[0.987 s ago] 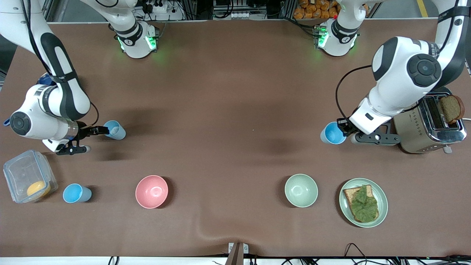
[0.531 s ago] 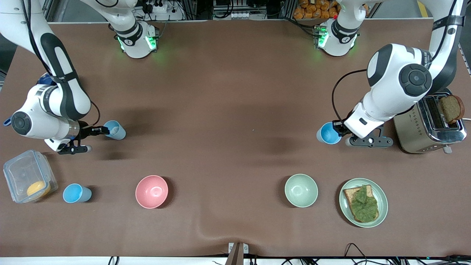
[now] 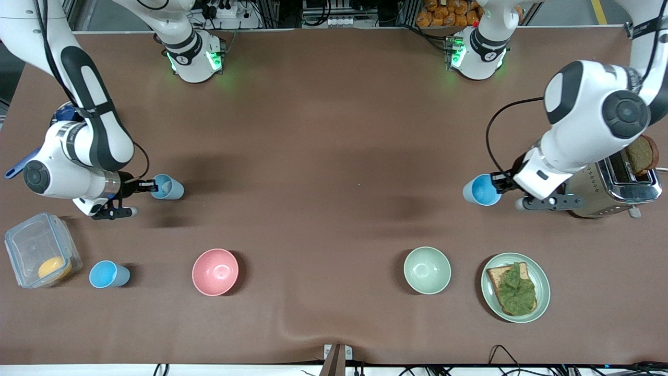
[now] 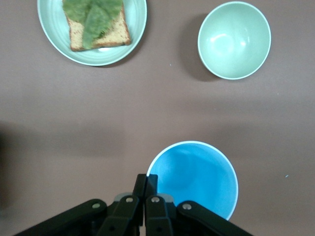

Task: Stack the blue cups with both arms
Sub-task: 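Lift and carry the blue cup with the right gripper toward the table middle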

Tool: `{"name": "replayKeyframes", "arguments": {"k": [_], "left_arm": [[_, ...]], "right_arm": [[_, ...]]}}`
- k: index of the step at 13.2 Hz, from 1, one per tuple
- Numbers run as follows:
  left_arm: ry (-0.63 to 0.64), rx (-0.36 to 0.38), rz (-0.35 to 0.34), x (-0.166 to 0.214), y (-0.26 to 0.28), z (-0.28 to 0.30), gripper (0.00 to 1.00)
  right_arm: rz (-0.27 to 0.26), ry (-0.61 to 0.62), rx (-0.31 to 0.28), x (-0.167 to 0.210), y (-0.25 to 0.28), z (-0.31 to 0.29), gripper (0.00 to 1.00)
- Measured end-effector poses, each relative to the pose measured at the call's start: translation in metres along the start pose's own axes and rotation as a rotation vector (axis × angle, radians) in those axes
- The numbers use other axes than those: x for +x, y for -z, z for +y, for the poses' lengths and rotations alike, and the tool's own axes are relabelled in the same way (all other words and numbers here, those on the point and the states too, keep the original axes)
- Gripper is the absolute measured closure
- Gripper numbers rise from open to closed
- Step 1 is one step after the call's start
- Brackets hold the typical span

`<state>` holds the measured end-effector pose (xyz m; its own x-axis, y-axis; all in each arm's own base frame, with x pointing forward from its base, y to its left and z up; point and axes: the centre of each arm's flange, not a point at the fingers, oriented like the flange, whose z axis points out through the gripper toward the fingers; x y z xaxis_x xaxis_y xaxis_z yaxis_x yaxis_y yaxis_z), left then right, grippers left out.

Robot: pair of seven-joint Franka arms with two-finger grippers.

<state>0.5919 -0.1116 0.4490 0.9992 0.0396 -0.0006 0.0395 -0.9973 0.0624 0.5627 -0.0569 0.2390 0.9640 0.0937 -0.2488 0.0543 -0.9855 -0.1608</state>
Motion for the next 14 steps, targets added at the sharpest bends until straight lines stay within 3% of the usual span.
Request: {"name": "replayKeyframes", "arguments": {"k": [3, 6, 10, 14], "left_arm": [[0.001, -0.007, 0.043, 0.004, 0.024, 0.001, 0.98], [-0.003, -0.008, 0.044, 0.005, 0.028, 0.003, 0.98], [-0.011, -0.011, 0.018, 0.006, 0.014, 0.008, 0.98], [-0.036, -0.014, 0.001, 0.005, 0.004, 0.022, 0.98]], "right_arm": [[0.001, 0.030, 0.025, 0.017, 0.033, -0.046, 0.97], [0.001, -0.009, 0.047, 0.027, 0.057, -0.115, 0.97], [0.010, -0.152, 0.032, 0.021, 0.055, -0.248, 0.97], [0.057, -0.295, 0.018, -0.007, 0.033, -0.369, 0.97]]}}
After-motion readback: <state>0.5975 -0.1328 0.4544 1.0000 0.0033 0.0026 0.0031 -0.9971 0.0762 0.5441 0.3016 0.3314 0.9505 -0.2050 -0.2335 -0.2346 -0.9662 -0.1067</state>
